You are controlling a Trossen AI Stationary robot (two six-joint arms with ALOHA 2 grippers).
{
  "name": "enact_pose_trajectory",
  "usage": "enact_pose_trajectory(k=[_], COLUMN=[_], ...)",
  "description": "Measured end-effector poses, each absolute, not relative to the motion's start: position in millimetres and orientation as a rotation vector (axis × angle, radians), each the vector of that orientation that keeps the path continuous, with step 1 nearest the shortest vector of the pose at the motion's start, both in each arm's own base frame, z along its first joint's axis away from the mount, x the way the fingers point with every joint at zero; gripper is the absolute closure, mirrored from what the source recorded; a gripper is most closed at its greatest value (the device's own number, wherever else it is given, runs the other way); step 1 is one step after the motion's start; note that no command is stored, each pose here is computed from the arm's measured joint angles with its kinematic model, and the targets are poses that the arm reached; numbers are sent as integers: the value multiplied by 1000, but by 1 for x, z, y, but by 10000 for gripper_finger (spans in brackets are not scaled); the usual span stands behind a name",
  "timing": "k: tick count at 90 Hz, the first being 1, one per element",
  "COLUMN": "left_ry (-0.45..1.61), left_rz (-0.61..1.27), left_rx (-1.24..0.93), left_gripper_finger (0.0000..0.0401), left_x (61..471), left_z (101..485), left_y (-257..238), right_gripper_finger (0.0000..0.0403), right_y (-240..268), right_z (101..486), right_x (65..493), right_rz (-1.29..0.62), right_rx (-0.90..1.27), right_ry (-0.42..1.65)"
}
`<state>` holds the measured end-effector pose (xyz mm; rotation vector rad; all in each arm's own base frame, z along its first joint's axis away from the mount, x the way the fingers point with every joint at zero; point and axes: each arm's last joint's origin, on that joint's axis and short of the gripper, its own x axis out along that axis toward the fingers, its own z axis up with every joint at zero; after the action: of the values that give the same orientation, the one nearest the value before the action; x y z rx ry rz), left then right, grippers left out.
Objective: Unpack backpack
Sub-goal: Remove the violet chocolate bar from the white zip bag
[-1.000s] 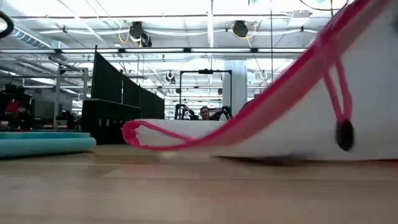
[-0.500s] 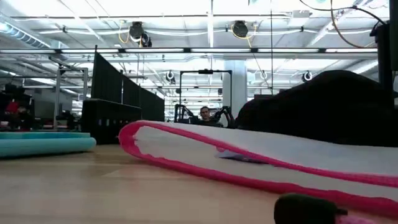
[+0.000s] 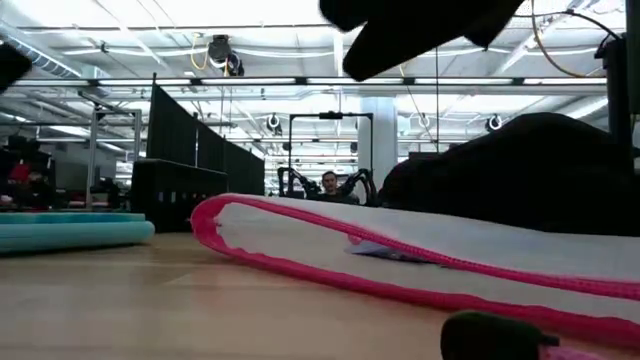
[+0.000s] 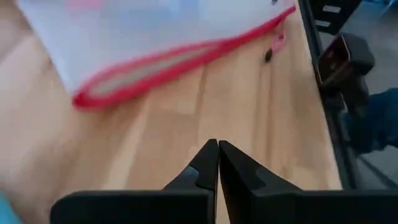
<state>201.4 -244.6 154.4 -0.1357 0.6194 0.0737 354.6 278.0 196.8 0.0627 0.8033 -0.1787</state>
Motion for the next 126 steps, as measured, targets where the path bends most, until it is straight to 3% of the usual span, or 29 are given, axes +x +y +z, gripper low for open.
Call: enact_pose_trajectory(k=[18,44,74,91,109,126], left_ry=[576,588,558,561,563,563], left_rz=[102,94,123,139,124,125], left_rx=[-180,-193,-220,-215,-171,-171], left_gripper_finger=[401,401,401,401,401,401], left_x=[214,219,226,229,229,229], left_z=[158,158,160,159,159,159], left_y=[-239,-236,-231,-228,-228,-228], right_gripper_finger=[199,175,220,241,216,198], right_y=[281,268,248,262,255,252], right_z=[190,150,142,148,149,149], right_x=[354,362,368,378,379,381], right_rz=[-134,-212,-261,-146,-275,-258], right_rx=[15,-74,-40,59,-58,-94], right_ry=[844,973,1083,969,887,889])
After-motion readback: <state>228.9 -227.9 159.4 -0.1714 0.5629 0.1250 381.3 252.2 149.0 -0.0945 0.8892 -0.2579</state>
